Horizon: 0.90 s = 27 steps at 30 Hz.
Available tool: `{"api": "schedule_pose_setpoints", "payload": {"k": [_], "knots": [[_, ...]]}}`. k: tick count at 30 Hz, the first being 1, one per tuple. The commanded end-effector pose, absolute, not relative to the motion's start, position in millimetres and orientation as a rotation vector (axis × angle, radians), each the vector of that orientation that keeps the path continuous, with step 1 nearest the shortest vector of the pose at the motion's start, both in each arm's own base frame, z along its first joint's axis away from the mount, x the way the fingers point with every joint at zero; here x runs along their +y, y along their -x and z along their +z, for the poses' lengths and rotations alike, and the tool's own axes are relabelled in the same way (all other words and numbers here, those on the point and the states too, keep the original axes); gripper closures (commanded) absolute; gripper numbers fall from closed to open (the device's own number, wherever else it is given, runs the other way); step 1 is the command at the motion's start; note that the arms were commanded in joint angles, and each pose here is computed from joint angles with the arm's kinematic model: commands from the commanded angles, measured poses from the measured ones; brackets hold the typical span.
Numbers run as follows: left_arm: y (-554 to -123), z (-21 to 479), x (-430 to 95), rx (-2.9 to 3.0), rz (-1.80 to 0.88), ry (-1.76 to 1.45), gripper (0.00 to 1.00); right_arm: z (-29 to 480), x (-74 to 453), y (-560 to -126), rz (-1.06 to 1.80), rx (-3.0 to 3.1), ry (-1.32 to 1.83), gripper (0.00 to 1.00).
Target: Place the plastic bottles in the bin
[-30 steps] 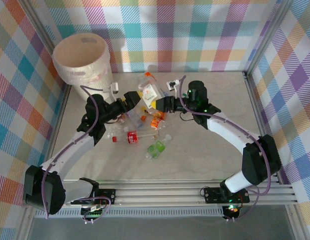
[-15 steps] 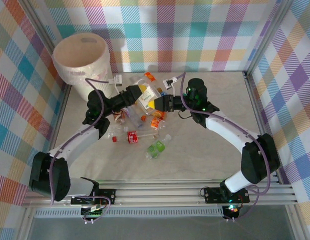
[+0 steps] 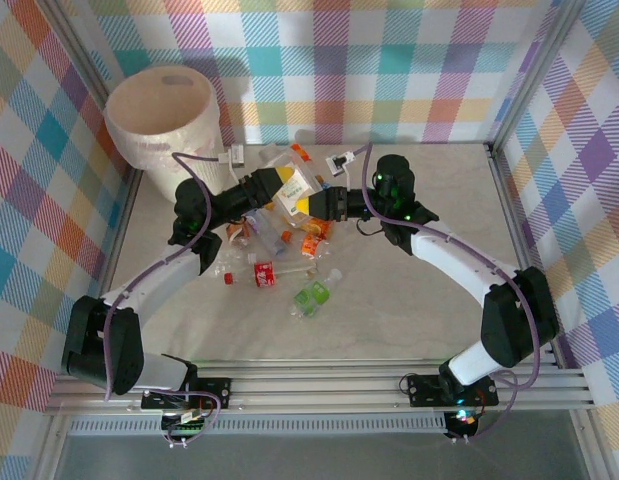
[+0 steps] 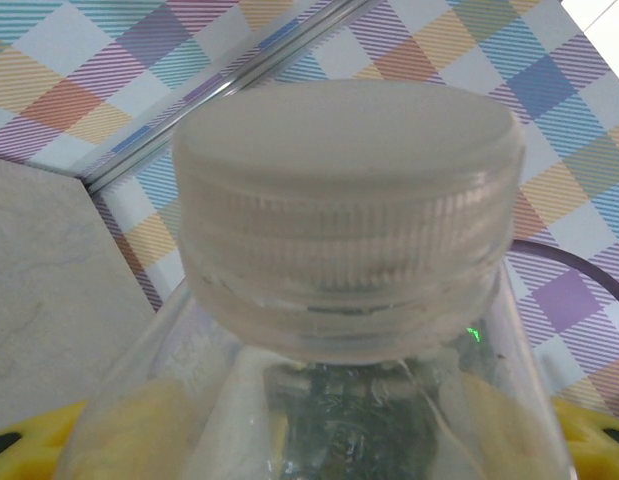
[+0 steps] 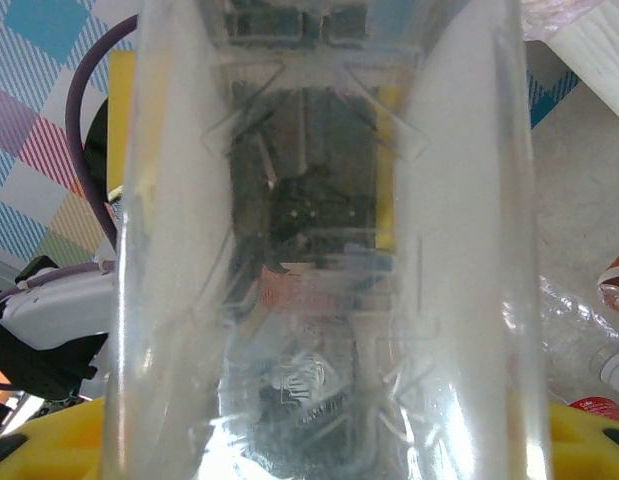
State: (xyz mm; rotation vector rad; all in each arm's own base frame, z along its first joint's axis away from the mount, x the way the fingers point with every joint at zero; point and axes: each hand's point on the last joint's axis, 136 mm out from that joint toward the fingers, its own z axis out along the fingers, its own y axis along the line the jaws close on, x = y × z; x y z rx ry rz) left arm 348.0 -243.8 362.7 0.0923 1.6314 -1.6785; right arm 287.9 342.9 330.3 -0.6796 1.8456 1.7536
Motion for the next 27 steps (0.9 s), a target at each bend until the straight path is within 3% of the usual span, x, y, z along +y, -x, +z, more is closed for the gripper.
{"api": "schedule_pose_setpoints", "payload": {"k": [1, 6, 15, 20, 27], "knots": [[-346.7, 368.9, -244.4, 1.635, -1.657, -0.081, 0.49, 344.5, 349.7, -286.1, 1.71, 1.757, 0.761, 0.45], [-352.9, 362.1, -240.3, 1.678, -1.605, -0.024, 0.49, 340.1, 346.1, -293.1, 1.643, 1.776, 0.719, 0.31], [-366.9, 338.7, -197.0, 1.844, -1.178, 0.168, 0.51, 325.2, 317.9, -317.3, 1.332, 1.893, 0.547, 0.01], [-372.9, 330.4, -151.7, 1.929, -0.841, 0.307, 0.52, 322.4, 290.9, -329.2, 1.167, 1.919, 0.425, 0.0], [-383.0, 364.1, -90.1, 1.86, -0.397, 0.369, 0.52, 313.7, 257.4, -331.7, 0.939, 1.97, 0.346, 0.0]]}}
